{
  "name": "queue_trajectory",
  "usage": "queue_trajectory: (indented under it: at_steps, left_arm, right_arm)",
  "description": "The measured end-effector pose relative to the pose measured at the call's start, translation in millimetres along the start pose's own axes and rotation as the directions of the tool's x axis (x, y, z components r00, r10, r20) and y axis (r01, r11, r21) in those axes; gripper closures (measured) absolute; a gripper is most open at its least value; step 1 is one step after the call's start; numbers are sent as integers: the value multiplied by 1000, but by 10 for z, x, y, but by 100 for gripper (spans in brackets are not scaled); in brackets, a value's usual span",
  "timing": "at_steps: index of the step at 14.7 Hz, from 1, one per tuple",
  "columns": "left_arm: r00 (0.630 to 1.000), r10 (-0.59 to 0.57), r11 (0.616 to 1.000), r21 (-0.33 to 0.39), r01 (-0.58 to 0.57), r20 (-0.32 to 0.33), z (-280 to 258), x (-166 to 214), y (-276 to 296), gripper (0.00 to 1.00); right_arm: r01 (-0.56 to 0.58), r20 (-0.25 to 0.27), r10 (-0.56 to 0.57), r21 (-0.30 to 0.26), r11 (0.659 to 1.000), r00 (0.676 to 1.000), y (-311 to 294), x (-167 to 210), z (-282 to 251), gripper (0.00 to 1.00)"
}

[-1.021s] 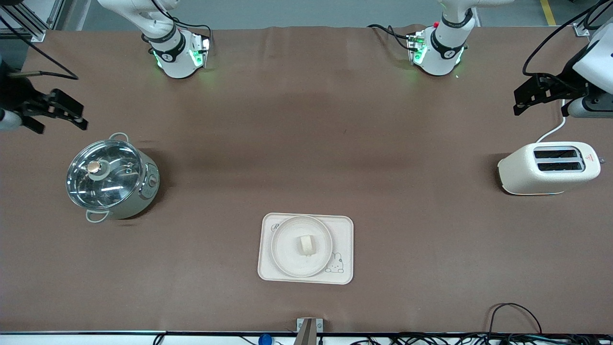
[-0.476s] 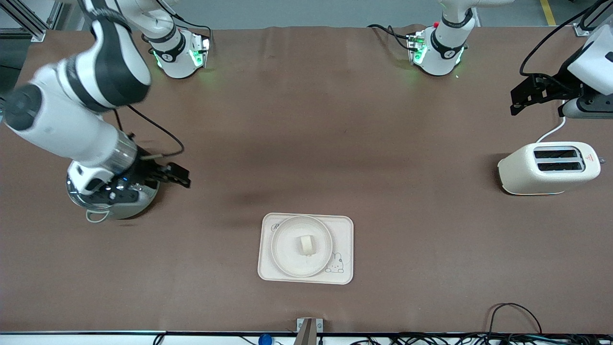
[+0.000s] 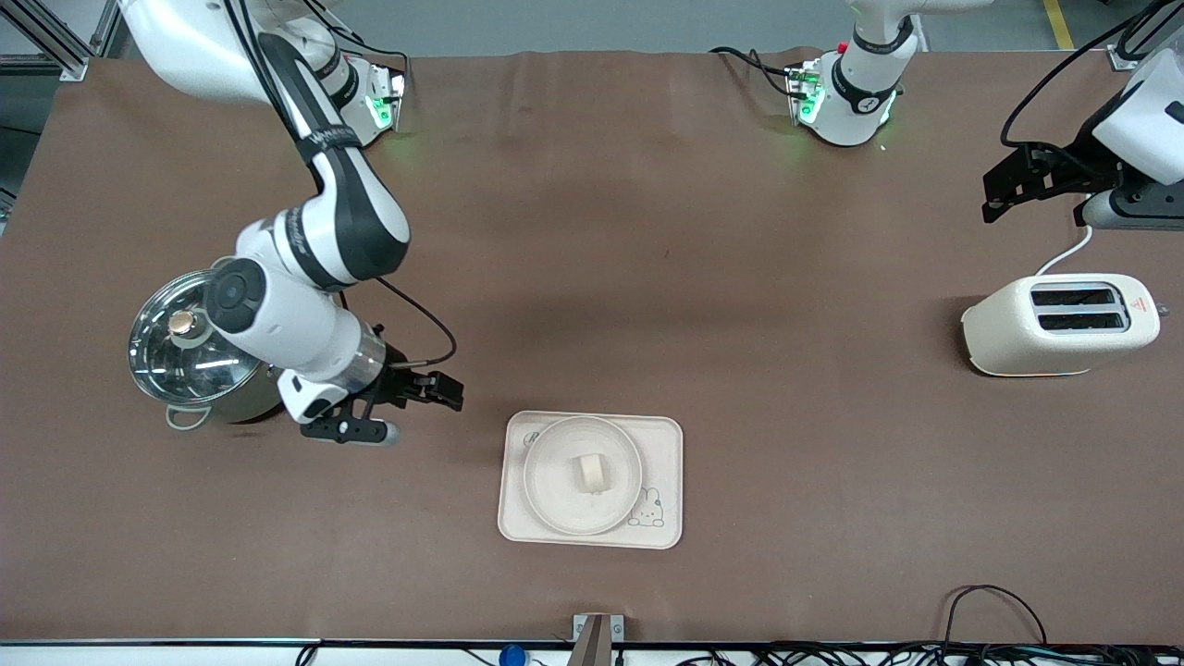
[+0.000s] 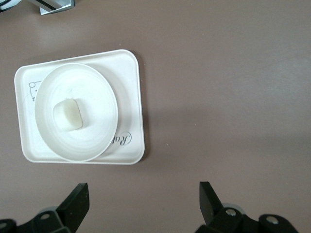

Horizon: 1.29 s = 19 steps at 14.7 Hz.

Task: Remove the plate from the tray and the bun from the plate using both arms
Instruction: 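Move the right gripper over the white plate rim on the tray, then lower the right gripper and close it on the plate rim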

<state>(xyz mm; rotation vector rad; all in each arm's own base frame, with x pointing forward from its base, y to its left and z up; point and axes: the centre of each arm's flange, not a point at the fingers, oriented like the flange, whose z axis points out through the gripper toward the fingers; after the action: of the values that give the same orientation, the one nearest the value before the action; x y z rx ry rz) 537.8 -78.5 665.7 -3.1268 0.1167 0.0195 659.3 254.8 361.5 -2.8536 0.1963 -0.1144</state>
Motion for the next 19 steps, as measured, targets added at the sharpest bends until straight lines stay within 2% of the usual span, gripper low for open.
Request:
queue_trajectory:
  at_steps: [3,8,16,18,19]
  left_arm:
    - [1000,0,1000,0,0,2,11,3,-1,0]
    - [1000,-1,1000,0,1,3,17,5,-5,0]
    - [1000,-6,1000,0,6,5,29,11,-26,0]
    - [1000,-6,1000,0,6,8,44,20,-26,0]
    - [1000,-6,1000,0,6,10,56,27,-26,0]
  right_arm:
    - [-76,-57,79,39,996,995,-108,29,376,0]
    - [-99,-40,101,44,994,994,-556,-111,1124,0]
    - [-111,-85,115,44,993,990,-503,259,1620,0]
    - [-104,-96,108,44,994,990,-521,303,1740,4]
    - [-100,-99,104,45,994,990,-538,313,1774,10]
